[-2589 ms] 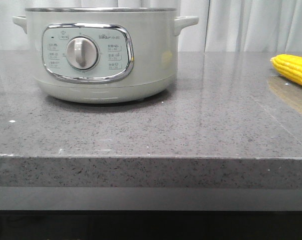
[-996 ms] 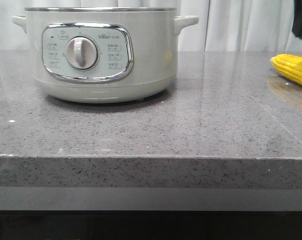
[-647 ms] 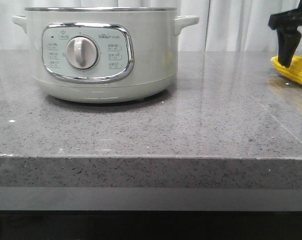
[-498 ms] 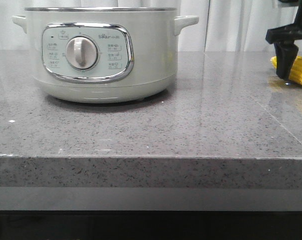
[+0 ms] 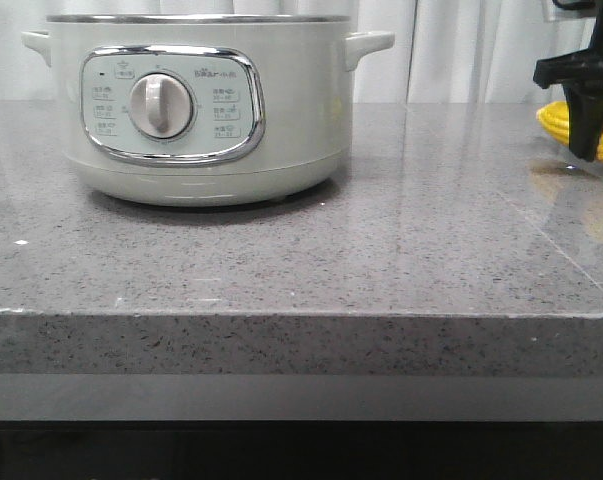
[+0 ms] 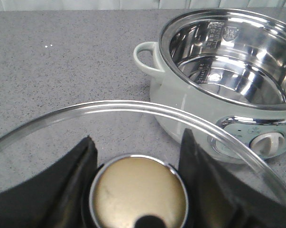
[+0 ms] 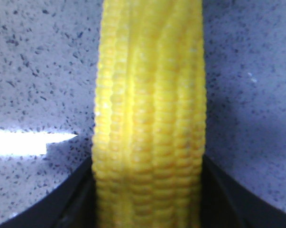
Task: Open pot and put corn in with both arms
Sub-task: 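Lower the right gripper over the yellow corn cob and grasp it, then carry the corn cob with the right gripper over the open pot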
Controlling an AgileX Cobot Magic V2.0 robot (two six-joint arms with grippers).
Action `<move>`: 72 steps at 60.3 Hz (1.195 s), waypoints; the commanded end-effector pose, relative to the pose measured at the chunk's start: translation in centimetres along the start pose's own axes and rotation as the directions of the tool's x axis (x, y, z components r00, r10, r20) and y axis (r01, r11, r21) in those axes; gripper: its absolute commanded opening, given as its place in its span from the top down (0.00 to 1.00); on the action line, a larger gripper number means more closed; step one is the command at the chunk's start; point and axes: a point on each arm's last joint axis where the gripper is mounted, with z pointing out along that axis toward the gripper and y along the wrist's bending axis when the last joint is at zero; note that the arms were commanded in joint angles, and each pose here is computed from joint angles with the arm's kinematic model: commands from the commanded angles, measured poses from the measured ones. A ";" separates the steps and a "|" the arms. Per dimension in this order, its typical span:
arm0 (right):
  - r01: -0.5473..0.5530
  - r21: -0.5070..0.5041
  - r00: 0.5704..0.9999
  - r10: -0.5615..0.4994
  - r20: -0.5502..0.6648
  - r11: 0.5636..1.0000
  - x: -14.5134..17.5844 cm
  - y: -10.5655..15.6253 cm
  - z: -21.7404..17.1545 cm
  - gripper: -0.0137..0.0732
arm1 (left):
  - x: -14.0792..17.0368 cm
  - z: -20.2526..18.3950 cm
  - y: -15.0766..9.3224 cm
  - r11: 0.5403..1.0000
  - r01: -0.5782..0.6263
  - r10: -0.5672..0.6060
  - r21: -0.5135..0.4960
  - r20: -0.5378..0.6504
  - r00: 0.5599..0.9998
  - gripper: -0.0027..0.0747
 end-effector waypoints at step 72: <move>0.480 -0.423 0.700 -0.045 0.713 0.768 4.7 15.7 -24.5 0.51 | -2.3 -1.0 -0.1 1.000 0.010 -0.011 0.010 0.184 0.983 0.59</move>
